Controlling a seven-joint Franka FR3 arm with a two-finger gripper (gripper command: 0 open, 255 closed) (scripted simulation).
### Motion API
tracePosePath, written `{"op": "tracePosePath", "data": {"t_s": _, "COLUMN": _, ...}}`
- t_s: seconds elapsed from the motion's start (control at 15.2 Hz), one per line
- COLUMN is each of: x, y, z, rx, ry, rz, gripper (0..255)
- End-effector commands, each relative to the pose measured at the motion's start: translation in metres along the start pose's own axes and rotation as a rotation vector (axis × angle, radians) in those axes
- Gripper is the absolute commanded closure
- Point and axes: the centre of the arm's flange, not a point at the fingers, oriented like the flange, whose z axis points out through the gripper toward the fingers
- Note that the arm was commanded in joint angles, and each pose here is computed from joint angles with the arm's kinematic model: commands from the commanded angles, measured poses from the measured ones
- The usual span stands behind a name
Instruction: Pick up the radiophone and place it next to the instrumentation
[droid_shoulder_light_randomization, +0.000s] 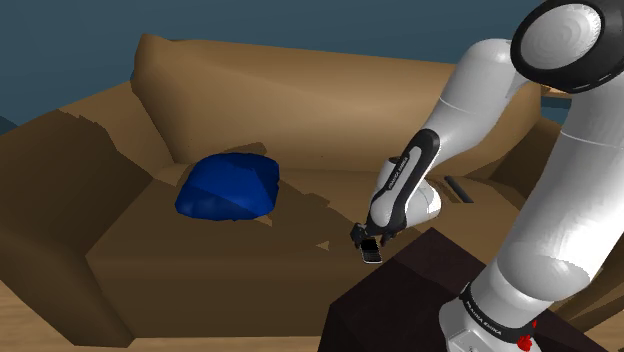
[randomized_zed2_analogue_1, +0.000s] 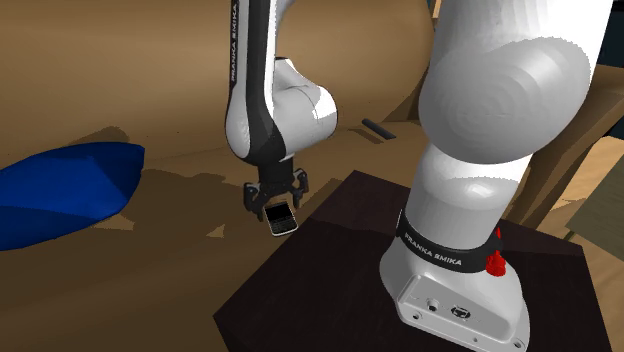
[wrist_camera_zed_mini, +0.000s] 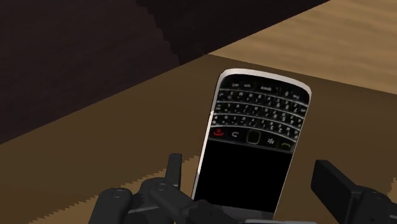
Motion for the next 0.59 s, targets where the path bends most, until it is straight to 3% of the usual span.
{"op": "tracePosePath", "data": {"t_s": 0.0, "x": -0.0005, "y": 0.001, "z": 0.0084, "rx": 0.0, "ry": 0.001, "rz": 0.0, "gripper": 0}}
{"op": "tracePosePath", "data": {"t_s": 0.46, "x": -0.0006, "y": 0.0011, "z": 0.0083, "rx": 0.0, "ry": 0.001, "rz": 0.0, "gripper": 0}}
{"op": "tracePosePath", "data": {"t_s": 0.53, "x": -0.0006, "y": 0.0011, "z": 0.0083, "rx": 0.0, "ry": 0.001, "rz": 0.0, "gripper": 255}}
